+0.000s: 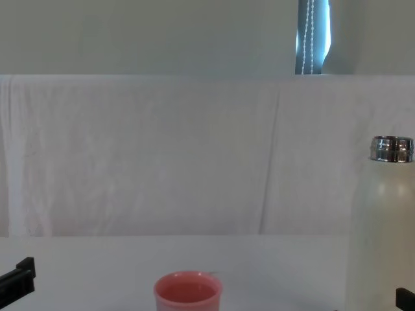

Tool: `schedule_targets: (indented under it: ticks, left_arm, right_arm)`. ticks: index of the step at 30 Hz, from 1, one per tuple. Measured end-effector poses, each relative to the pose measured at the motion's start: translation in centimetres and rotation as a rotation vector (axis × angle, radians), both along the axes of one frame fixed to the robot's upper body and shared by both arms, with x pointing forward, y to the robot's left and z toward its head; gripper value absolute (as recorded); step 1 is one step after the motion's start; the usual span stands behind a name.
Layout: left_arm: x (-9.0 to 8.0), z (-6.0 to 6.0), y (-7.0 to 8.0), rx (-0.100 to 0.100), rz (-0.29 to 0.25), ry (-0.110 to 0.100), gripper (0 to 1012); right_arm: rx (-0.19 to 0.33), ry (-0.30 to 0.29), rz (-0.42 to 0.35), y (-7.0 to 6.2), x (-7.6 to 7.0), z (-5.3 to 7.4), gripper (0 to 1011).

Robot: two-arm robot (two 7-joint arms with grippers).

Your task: Grasp the thermos with one hand and pour water into the cup lid.

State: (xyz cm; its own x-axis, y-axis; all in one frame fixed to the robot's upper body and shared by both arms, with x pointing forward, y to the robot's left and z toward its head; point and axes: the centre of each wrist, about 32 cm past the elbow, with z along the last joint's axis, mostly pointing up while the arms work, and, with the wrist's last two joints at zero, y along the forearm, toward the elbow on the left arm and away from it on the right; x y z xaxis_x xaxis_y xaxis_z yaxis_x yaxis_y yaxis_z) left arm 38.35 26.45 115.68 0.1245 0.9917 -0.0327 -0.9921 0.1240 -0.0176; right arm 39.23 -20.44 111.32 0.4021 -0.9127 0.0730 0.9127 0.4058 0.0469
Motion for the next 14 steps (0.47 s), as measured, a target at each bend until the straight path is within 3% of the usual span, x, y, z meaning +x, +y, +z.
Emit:
schedule_targets:
  ticks: [14]
  left_arm:
    - [0.0, 0.0, 0.0, 0.0, 0.0, 0.0, 1001]
  right_arm:
    - [0.0, 0.0, 0.0, 0.0, 0.0, 0.0, 1000]
